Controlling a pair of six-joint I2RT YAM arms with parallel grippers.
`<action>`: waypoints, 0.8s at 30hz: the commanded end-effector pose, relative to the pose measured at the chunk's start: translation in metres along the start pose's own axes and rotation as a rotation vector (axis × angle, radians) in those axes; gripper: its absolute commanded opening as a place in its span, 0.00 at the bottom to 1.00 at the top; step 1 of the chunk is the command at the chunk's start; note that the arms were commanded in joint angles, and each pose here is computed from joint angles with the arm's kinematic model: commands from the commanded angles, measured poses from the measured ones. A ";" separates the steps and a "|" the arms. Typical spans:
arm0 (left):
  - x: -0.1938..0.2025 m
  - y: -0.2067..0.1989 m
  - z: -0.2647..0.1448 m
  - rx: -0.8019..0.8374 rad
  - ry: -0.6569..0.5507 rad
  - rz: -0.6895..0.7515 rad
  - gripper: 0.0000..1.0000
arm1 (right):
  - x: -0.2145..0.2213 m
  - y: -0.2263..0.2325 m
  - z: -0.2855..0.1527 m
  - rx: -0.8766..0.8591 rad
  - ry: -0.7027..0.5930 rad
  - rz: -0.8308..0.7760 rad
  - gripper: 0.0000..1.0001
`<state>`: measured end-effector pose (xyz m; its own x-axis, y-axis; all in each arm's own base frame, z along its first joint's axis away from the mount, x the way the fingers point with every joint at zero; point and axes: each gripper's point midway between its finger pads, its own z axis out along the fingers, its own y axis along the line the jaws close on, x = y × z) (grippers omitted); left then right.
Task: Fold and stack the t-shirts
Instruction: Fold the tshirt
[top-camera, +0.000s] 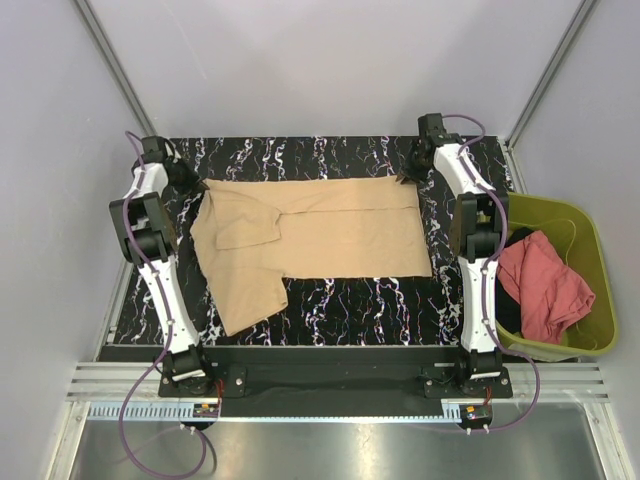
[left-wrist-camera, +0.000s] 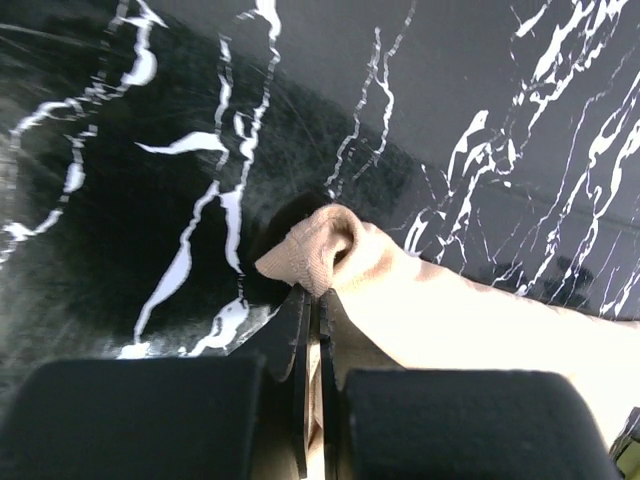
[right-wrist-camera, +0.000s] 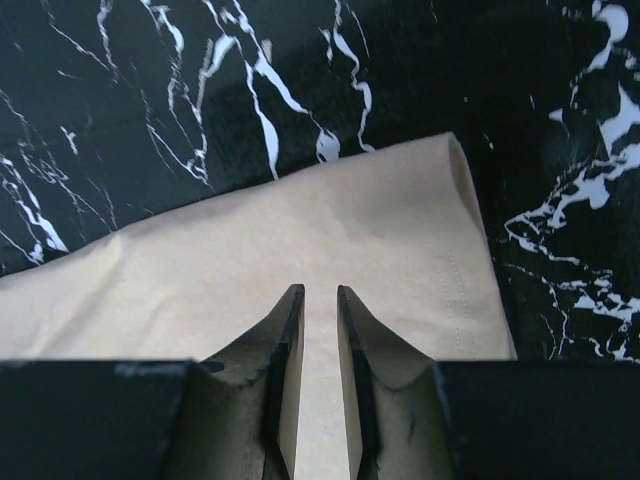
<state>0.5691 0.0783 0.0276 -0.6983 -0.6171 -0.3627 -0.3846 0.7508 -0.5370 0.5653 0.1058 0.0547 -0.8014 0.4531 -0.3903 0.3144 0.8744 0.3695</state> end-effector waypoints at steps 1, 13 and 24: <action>-0.031 0.007 -0.008 -0.028 -0.094 0.001 0.12 | -0.027 0.002 -0.005 -0.011 -0.067 -0.020 0.26; -0.011 -0.014 -0.074 -0.110 -0.133 -0.007 0.44 | -0.037 0.004 -0.015 -0.020 -0.065 -0.094 0.31; 0.040 -0.064 -0.101 -0.048 -0.085 -0.036 0.34 | -0.044 -0.013 0.025 -0.004 -0.063 -0.046 0.24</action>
<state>0.5082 0.0435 0.1015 -0.6454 -0.6614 -0.3821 -0.4640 0.7369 -0.4917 0.5977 0.0950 0.0525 -0.8007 0.3981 -0.4476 0.2507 0.9014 0.3531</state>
